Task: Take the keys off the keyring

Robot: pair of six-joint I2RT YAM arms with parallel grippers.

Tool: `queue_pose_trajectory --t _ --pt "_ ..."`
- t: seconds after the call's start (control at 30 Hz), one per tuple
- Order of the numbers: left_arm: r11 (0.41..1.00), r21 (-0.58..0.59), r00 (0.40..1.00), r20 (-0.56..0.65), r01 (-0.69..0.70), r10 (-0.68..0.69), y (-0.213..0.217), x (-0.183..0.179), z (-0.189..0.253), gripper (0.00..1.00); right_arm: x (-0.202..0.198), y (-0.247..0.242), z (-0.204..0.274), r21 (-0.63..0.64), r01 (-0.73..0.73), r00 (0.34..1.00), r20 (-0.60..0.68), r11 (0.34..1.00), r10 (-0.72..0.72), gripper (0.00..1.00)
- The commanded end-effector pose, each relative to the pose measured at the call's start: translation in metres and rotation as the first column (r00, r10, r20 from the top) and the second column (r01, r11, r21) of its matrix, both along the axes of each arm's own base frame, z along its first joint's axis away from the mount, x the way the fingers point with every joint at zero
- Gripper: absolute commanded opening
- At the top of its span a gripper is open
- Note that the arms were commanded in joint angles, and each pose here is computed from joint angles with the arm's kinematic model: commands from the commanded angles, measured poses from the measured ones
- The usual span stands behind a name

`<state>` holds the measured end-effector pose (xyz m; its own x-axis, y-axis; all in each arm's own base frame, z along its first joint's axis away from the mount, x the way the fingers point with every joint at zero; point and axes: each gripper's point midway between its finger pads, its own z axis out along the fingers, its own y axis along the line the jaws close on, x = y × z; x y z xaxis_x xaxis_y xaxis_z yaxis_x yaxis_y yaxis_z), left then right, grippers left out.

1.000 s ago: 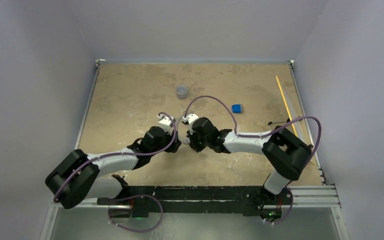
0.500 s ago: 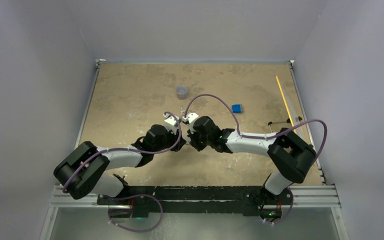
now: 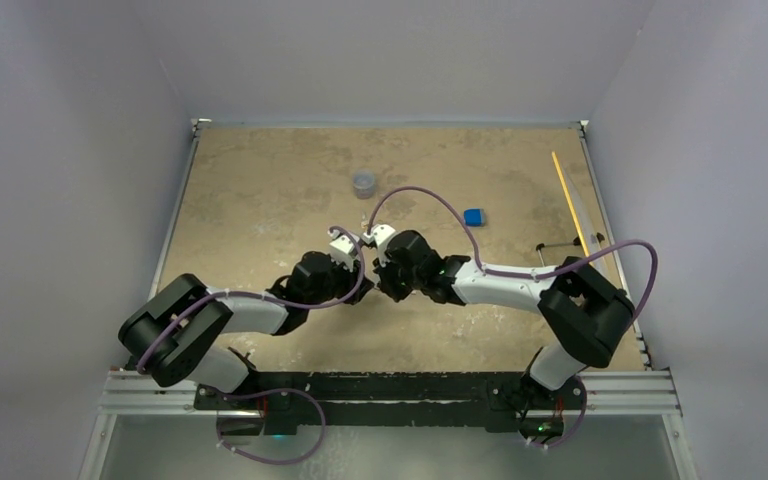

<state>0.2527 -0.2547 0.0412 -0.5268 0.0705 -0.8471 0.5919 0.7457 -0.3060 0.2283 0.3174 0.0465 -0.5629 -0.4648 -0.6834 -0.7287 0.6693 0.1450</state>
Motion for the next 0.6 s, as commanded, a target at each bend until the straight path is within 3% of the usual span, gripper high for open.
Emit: queue_pose_trajectory --t 0.0,0.57 --pt "0.999 -0.033 0.999 0.036 0.011 -0.01 -0.003 0.003 0.007 0.3 0.008 0.012 0.023 0.032 -0.034 0.999 0.028 0.999 0.033 0.0" --pt "1.0 -0.023 0.998 0.059 -0.004 0.005 0.002 0.004 0.007 0.28 0.019 0.003 0.009 0.063 -0.038 0.992 -0.118 0.997 0.046 0.0"
